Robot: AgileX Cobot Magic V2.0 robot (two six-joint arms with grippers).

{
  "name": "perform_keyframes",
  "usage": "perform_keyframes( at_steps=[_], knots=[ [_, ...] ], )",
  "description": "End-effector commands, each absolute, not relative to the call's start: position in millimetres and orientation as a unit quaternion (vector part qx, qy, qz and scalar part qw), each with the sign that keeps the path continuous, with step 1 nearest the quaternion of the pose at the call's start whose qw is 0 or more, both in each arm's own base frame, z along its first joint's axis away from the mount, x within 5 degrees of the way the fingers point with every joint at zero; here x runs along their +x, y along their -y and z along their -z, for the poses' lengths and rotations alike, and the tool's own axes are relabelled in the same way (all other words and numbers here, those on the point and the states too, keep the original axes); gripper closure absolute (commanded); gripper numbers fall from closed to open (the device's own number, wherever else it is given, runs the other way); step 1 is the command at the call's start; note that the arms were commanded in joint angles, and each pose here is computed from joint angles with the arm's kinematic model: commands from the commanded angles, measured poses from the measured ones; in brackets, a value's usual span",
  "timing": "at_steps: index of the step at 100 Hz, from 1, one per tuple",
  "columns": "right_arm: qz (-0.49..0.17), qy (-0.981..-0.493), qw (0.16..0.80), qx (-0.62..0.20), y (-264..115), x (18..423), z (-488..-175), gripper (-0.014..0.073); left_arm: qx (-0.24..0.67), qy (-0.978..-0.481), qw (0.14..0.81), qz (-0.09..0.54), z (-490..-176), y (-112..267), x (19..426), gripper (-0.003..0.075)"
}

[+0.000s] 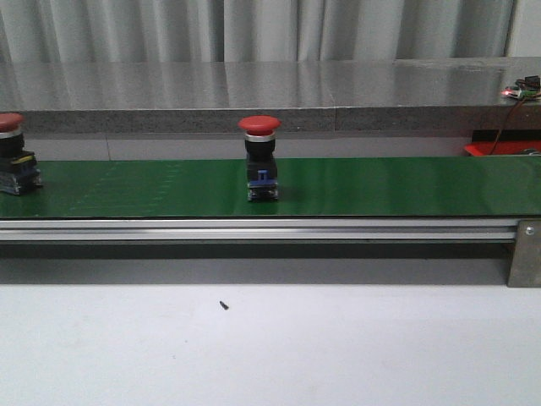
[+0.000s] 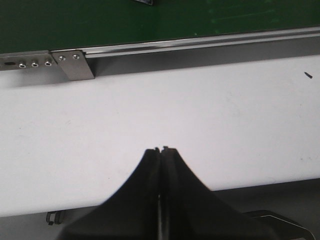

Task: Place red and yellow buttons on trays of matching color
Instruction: 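Lower the right gripper onto the red button arriving on the belt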

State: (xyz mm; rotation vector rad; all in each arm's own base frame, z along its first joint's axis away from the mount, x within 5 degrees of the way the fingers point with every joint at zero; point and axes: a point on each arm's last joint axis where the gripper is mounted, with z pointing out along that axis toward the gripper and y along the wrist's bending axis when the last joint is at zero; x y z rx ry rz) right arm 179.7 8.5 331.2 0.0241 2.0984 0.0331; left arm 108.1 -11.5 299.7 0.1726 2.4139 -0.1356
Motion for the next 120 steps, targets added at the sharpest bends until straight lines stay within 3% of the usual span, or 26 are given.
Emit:
perform_keyframes(
  at_steps=[1,10,22,31,80,120],
  knots=[
    [-0.027,-0.862,0.506,-0.019,-21.7,197.0,-352.4,0.0417,0.065,-0.919,0.386,0.057,-310.9,12.9,111.8,0.074],
    [-0.042,-0.869,0.491,-0.049,-39.0,211.4,-359.8,0.0329,0.065,-0.919,0.386,0.057,-310.9,12.9,111.8,0.074],
    [-0.058,-0.877,0.469,-0.087,-63.8,230.6,-364.7,0.0115,0.065,-0.919,0.386,0.057,-310.9,12.9,111.8,0.074],
    [-0.065,-0.892,0.435,-0.108,-82.2,246.6,-362.6,0.002,0.065,-0.919,0.386,0.057,-310.9,12.9,111.8,0.074],
    [-0.114,-0.95,0.244,-0.155,-156.0,317.8,-342.7,0.0014,0.065,-0.919,0.386,0.057,-310.9,12.9,111.8,0.074],
    [-0.127,-0.955,0.215,-0.161,-177.8,356.5,-318.4,0.0014,0.065,-0.919,0.386,0.057,-310.9,12.9,111.8,0.074]
  ],
)
